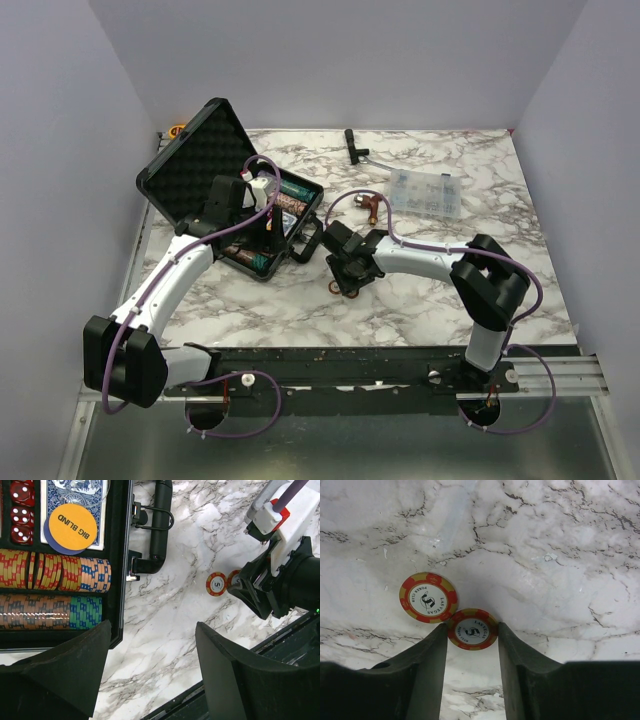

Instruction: Pack up texas hold em set

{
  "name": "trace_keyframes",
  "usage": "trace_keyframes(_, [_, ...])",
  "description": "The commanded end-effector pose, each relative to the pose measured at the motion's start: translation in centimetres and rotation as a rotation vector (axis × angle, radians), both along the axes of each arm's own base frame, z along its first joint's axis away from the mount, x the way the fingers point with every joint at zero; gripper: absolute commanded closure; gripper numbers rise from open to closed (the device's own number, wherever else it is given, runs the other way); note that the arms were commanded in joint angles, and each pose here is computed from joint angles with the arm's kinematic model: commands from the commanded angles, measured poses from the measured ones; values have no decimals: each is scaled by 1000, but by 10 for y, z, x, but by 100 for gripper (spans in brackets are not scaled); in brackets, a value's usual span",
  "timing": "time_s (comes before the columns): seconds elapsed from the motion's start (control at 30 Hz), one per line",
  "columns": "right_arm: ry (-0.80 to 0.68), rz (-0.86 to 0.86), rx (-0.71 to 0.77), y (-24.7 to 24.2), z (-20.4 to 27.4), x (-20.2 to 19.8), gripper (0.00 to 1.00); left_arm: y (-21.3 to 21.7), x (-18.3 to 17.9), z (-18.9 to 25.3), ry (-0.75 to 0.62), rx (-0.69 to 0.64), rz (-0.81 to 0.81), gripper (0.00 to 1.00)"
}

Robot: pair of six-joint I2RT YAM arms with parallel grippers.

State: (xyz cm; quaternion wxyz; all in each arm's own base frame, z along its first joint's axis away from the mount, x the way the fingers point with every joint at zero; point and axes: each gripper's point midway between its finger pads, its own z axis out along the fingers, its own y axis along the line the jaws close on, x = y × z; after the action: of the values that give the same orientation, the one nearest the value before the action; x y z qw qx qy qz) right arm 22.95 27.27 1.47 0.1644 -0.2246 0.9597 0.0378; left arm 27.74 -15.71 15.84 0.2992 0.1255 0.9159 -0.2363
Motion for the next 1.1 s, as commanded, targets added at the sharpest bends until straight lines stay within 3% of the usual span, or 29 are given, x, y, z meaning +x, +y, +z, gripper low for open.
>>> trace_keyframes(0.0, [65, 9, -80, -19, -32, -13, 60, -2, 2, -1, -4, -13, -14, 32])
trace_keyframes(0.27, [-30, -11, 32, -7, -11, -2, 70, -16, -2, -6, 56, -87, -41, 32])
trace_keyframes(0.5, [-159, -61, 128, -5, 14, 11, 78, -44, -12, -4, 142, -291, -38, 32])
trace_keyframes(0.7, [-241, -59, 200, -7, 31, 14, 78, -61, -18, -3, 215, -453, -10, 32])
trace_keyframes(0.83, [-184, -20, 178, -4, 32, 8, 67, -66, -19, -5, 257, -495, -6, 32])
trace_keyframes(0.93, [-105, -4, 133, -5, 30, -2, 44, -64, -19, -7, 262, -478, 11, 32])
trace_keyframes(1.07, [-1, 32, 101, 2, 28, -11, 22, -49, -13, -8, 194, -399, 79, 32])
